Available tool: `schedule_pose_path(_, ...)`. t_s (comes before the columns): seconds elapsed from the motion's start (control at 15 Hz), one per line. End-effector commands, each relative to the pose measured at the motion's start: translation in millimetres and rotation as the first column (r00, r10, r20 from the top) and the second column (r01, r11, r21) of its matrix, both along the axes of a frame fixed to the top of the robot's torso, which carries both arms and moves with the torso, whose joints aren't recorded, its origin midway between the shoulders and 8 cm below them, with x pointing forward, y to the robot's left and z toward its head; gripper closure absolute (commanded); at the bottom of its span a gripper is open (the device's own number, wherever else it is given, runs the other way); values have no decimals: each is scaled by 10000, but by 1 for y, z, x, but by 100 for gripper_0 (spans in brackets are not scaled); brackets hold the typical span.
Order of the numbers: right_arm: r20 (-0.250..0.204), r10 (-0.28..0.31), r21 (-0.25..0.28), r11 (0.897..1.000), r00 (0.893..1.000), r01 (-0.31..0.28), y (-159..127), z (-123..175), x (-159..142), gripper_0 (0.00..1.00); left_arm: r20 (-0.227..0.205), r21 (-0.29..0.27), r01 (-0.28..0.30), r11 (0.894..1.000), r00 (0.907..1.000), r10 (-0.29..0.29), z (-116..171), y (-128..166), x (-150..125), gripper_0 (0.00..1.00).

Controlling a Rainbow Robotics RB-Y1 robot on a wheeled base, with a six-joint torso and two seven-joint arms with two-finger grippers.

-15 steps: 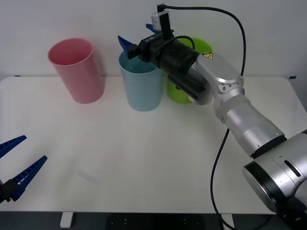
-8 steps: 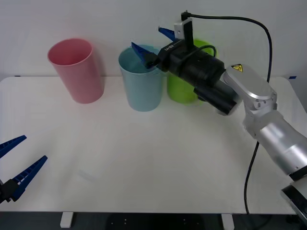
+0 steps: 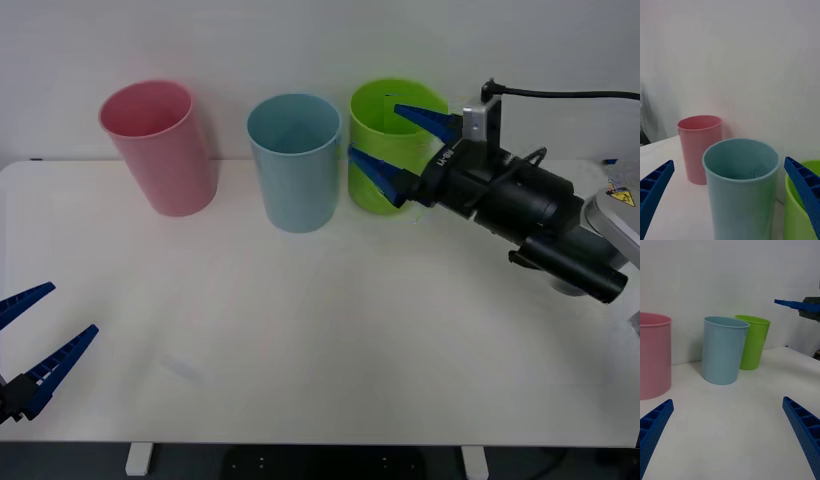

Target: Grasp the object on the table and drop it into the matching bin: aluminum can to the light blue bin, PET bottle to the pink bin.

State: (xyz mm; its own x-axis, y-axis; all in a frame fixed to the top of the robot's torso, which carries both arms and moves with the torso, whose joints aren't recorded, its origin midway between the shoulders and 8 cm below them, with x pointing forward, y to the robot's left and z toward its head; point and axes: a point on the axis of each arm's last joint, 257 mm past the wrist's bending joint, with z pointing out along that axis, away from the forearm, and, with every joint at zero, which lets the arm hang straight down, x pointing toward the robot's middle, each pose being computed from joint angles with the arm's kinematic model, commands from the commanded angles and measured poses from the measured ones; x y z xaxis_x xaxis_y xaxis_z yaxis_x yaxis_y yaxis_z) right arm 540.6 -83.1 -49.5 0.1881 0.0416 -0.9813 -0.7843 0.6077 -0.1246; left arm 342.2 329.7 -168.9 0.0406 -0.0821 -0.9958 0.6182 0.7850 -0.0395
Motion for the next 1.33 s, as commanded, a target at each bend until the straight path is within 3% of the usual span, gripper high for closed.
schedule_pose_path(0.07,-144,-16,-143,9999,9999,14,-30,-20,-13,0,0,0,0,10000,10000,0,0,0,0,0)
schedule_pose_path(0.33,-384,-705,-456,9966,9968,687,-78,-54,-23,0,0,0,0,10000,10000,0,0,0,0,0)
schedule_pose_path(0.47,-173,-918,-706,9934,9956,904,-103,-67,-34,0,0,0,0,10000,10000,0,0,0,0,0)
schedule_pose_path(0.6,-321,-1105,-719,9916,9934,1079,-131,-80,-51,0,0,0,0,10000,10000,0,0,0,0,0)
schedule_pose_path(1.07,-241,-1035,-1263,9870,9943,996,-196,-109,-119,0,0,0,0,10000,10000,0,0,0,0,0)
schedule_pose_path(1.33,111,-948,-1916,9768,9954,952,-210,-123,-145,0,0,0,0,10000,10000,0,0,0,0,0)
